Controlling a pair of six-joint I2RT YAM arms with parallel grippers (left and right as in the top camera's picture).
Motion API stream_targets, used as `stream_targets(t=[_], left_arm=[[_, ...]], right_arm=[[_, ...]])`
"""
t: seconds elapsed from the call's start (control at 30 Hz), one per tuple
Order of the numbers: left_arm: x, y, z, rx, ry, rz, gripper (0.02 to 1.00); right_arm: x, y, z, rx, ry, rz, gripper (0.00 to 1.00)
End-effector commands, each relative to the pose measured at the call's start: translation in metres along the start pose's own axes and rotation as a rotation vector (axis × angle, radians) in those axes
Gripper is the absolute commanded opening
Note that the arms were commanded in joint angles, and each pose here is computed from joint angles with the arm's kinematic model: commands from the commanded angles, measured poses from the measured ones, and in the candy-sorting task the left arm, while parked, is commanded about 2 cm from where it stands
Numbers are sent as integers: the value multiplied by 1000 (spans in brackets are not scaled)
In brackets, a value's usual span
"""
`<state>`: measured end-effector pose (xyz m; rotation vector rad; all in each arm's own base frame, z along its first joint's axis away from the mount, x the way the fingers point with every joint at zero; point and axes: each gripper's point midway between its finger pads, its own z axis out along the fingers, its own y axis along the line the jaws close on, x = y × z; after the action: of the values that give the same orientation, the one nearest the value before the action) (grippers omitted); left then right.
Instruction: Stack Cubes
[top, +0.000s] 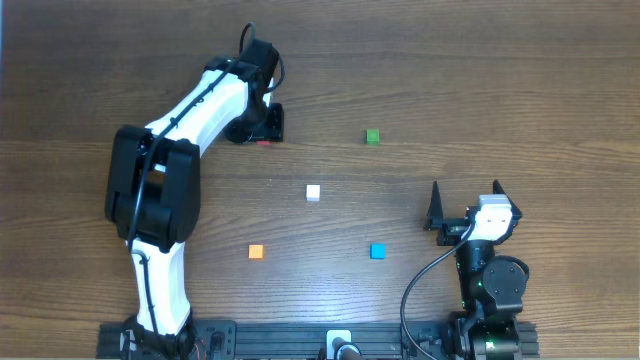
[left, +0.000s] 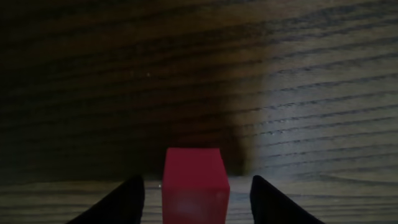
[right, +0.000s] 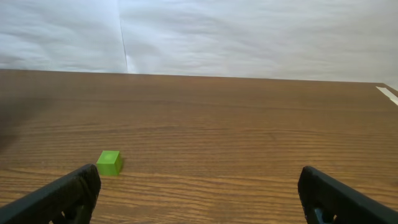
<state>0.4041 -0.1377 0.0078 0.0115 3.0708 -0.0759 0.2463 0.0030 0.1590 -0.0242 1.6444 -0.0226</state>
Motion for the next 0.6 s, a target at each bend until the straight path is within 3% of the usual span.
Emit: stream_targets(t=[0.03,0.6], left_arm=[[-7,5,5,-23,-8,-18,505],[-11,7,5,-34,-30,-76,180]], right_arm=[[2,-3,0,14,-2,4,993],[2,-3,0,14,-2,4,991]])
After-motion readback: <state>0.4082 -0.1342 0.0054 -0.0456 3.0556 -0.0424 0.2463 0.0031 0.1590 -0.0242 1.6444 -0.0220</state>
